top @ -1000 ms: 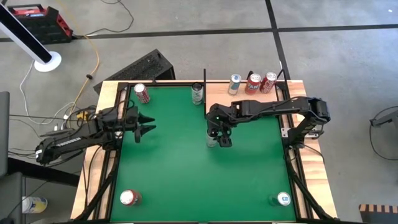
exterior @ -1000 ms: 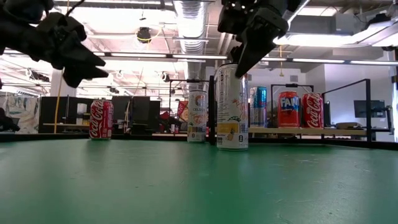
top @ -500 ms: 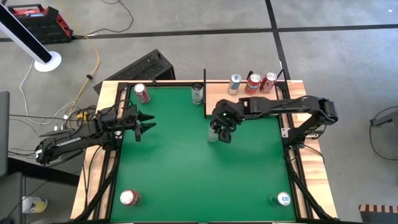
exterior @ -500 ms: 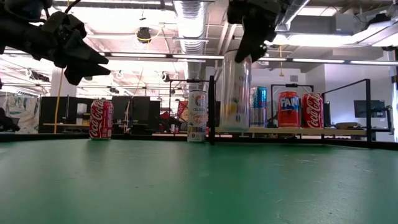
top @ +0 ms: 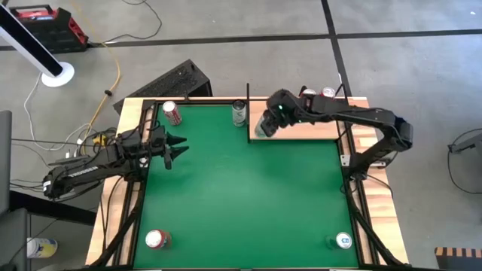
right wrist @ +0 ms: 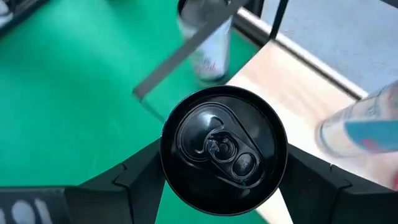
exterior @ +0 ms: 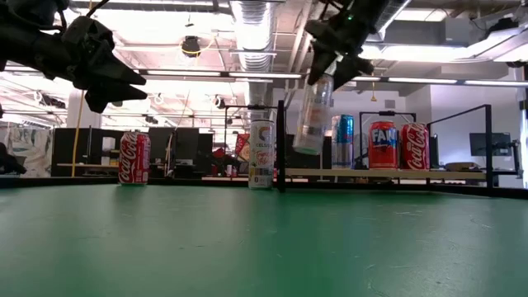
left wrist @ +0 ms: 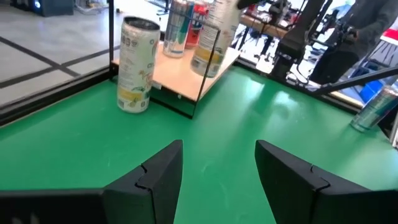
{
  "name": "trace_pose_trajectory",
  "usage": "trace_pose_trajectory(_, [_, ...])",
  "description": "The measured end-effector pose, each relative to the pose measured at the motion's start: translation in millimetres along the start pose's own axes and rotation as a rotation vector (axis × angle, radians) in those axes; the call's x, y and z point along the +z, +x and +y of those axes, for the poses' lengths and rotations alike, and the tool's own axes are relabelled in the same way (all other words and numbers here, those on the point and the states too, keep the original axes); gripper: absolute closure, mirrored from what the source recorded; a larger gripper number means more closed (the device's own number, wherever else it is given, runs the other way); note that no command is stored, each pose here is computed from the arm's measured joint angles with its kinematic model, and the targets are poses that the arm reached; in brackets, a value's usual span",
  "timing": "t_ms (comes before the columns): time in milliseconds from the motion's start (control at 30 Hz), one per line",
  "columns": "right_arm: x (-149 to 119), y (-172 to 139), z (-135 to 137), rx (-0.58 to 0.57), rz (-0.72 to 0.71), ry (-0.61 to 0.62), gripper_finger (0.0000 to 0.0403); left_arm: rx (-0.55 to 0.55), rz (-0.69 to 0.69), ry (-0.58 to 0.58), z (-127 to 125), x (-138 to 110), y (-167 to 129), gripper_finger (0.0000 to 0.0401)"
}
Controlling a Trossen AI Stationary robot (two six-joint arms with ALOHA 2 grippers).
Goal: Place canned beverage on shelf
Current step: Put the bottom white yellow soda can on the shelf
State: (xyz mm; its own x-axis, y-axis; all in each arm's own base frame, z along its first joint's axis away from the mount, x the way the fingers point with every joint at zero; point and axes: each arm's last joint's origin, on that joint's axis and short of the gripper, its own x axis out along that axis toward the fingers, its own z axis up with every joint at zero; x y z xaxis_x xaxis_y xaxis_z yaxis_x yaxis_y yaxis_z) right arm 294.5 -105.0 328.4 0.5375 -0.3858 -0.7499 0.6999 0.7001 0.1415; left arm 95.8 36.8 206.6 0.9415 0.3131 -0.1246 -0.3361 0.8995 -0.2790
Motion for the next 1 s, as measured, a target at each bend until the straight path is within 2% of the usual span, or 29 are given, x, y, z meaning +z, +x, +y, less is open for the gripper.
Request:
trace_pose_trajectory(300, [36,25,-23,-0.101,0.051,-0.042,0.0117,-0.009,-0.028,-0.017,-1,3,0,0.0216])
trace_pose_trajectory(433, [50,36,-32,-0.098,0.055,-0.062,0.0117,-0.009,-0.029,-0.021,-1,3,0,0.0216])
trace_pose_trajectory(800, [65,60,-42,-0.116,0.080,-0.094,0.0117,0.010,-0.035,-0.066,0,3,0,0.0216])
trace_pose_trajectory(1000, [69,61,-53,-0.130,0.064,-0.074,0.0117,0.014,-0.036,-0.073,0,3,0,0.0216])
